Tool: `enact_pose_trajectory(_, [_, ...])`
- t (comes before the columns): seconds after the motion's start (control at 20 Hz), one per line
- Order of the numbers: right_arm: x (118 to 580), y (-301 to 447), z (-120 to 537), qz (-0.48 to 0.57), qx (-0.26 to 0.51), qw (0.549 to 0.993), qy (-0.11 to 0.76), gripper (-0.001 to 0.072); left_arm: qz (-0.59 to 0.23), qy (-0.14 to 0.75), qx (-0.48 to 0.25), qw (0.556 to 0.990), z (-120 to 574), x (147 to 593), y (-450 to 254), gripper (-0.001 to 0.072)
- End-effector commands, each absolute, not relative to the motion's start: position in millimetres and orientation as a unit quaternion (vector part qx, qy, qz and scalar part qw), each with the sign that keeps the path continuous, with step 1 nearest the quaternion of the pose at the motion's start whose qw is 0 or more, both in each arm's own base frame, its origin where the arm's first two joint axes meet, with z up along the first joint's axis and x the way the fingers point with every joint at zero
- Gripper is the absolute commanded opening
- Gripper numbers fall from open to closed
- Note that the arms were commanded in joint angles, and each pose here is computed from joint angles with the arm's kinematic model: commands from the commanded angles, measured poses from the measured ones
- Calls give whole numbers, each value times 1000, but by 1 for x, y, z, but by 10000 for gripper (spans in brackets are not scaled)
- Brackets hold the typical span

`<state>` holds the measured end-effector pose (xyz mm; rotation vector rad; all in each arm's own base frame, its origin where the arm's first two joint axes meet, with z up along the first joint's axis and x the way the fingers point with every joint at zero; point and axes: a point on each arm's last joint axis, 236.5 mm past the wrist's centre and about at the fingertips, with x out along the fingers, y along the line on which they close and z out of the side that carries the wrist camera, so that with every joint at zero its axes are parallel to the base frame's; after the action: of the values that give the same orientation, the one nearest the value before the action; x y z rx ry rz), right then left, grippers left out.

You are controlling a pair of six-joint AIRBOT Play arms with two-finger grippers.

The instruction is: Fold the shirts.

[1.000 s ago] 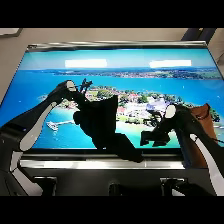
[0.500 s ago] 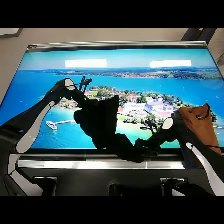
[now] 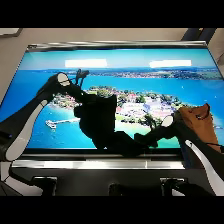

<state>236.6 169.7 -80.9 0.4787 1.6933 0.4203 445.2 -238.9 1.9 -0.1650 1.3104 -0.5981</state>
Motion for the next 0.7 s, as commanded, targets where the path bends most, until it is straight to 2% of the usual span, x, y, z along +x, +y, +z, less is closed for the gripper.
enact_pose_trajectory(0.0, [322, 123, -6, 139, 97, 766, 620, 47, -270, 465, -79, 839, 101, 477, -224, 28])
enact_pose_trajectory(0.05, [354, 96, 40, 98, 57, 823, 557, 47, -262, 406, -85, 871, 149, 484, -211, 28])
enact_pose_trajectory(0.15, [400, 46, 178, 21, -2, 925, 381, 48, -240, 270, -98, 927, 264, 481, -172, 28])
enact_pose_trajectory(0.25, [395, 28, 312, 1, -17, 978, 210, 48, -212, 135, -104, 962, 374, 448, -129, 29])
enact_pose_trajectory(0.35, [359, 24, 419, 7, -1, 998, 70, 48, -186, 33, -104, 976, 450, 397, -97, 29])
enact_pose_trajectory(0.4, [341, 21, 448, 9, 6, 1000, 29, 48, -180, 3, -100, 979, 473, 371, -88, 29])
enact_pose_trajectory(0.55, [301, 15, 485, 10, 30, 999, -24, 48, -178, -43, -90, 979, 508, 312, -82, 29])
enact_pose_trajectory(0.65, [285, 12, 494, 11, 32, 999, -41, 48, -171, -58, -82, 980, 518, 288, -78, 29])
